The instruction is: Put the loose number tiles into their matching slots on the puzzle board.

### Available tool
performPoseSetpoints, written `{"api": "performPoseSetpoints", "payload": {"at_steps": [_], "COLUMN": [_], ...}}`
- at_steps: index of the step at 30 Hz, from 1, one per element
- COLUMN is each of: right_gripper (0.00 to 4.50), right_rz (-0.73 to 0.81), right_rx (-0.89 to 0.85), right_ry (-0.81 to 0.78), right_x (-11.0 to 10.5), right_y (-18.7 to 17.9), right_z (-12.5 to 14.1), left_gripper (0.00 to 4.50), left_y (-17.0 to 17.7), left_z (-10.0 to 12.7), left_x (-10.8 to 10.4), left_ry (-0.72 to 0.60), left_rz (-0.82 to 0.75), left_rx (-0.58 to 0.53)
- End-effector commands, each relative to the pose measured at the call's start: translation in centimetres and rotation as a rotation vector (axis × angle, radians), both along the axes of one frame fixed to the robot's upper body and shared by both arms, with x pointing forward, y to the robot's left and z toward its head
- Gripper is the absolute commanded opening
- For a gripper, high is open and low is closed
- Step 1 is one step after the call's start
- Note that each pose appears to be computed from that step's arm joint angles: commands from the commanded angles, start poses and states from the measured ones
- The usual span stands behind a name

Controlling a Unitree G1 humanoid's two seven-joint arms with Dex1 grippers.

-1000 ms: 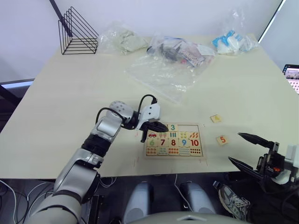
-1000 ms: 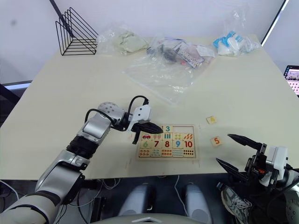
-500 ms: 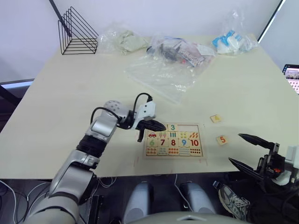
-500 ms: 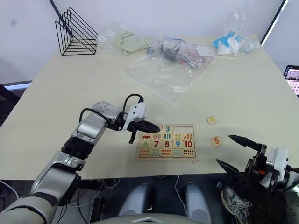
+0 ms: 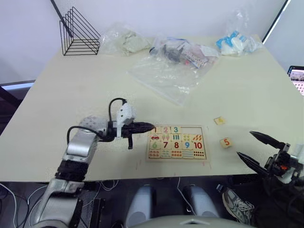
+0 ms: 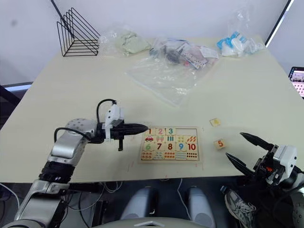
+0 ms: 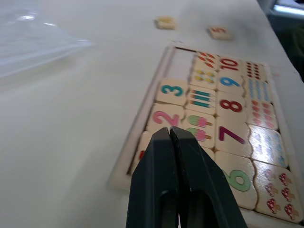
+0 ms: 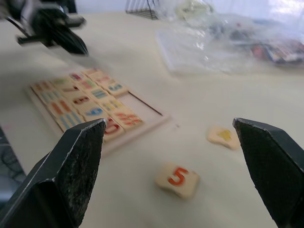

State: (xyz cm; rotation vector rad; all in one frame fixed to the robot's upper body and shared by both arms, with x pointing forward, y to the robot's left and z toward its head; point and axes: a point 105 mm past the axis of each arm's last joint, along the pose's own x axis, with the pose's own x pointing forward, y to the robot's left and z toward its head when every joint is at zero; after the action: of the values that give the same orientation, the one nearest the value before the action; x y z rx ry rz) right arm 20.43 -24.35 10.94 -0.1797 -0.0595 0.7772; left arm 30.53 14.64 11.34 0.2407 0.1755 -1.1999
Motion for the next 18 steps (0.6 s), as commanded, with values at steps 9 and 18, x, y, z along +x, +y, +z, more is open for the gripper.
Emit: {"api": "performPoseSetpoints", "payload": {"at_steps": [9,18], "right_gripper": [4.50,4.50], "right_rz": [-0.017,-0.050], "right_rx": [0.031,0.029], "right_ry": [0.060,0.072], "right_x": [0.7,1.3], "right_y": [-2.6,-3.8], "right_z": [0.0,-0.1], "left_gripper": [3.03,4.43], "left_y": [6.3,9.8], "left_z": [0.5,-0.4], "left_x": [-1.0,-4.4], "left_ry": [-0.067,-0.078], "left_rz": [0.308,0.474], "left_rx": [-0.031,-0.076]}}
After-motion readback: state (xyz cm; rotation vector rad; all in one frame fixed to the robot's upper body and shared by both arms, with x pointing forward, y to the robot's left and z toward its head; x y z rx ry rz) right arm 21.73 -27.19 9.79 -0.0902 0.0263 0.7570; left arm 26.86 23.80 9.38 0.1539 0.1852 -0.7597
